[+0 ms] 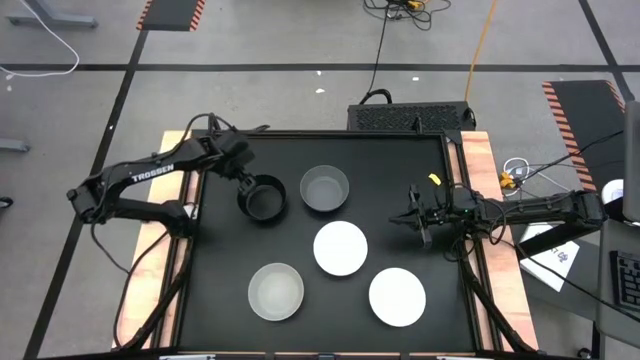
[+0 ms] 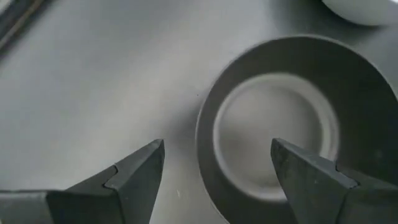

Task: Nest bowls inside each other
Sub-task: Stack the black bowl on the left white bowl

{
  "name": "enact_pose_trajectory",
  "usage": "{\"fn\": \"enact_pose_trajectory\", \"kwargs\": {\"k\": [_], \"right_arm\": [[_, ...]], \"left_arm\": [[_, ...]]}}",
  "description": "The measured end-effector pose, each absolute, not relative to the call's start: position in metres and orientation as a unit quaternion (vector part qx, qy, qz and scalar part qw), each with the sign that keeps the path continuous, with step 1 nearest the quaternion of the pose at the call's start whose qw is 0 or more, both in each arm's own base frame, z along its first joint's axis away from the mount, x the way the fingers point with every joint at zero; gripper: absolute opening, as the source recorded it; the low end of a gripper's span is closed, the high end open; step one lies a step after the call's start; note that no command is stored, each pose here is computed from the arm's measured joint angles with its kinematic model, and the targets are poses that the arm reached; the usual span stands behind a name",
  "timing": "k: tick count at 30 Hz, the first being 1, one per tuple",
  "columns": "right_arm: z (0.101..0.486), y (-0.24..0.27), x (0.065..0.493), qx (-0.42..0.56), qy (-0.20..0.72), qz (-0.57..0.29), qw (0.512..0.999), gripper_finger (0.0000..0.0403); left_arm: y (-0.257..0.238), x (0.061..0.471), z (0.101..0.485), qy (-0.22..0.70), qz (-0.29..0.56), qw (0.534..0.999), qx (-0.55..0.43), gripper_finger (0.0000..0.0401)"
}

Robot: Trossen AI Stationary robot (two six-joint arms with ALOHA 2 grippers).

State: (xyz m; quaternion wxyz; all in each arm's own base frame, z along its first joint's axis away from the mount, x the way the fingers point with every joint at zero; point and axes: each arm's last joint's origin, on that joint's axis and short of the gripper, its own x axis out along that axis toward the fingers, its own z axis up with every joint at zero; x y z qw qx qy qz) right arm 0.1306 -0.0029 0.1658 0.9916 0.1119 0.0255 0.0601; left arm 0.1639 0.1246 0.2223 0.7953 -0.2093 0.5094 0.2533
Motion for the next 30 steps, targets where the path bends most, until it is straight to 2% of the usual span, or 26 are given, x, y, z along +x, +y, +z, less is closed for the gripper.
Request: {"fn": "enact_pose_trajectory", "kwargs": {"k": [22,30], "right_arm": [[0.166,-0.003,0.131,0.112,0.026,0.06,0.992,0.0],[0.166,-0.003,0.131,0.114,0.026,0.06,0.991,0.0]], "left_arm": [[0.134,0.177,0.198,0.548,0.233,0.772,-0.223,0.0259],[0.134,0.177,0.198,0.549,0.233,0.771,-0.224,0.0257]]}}
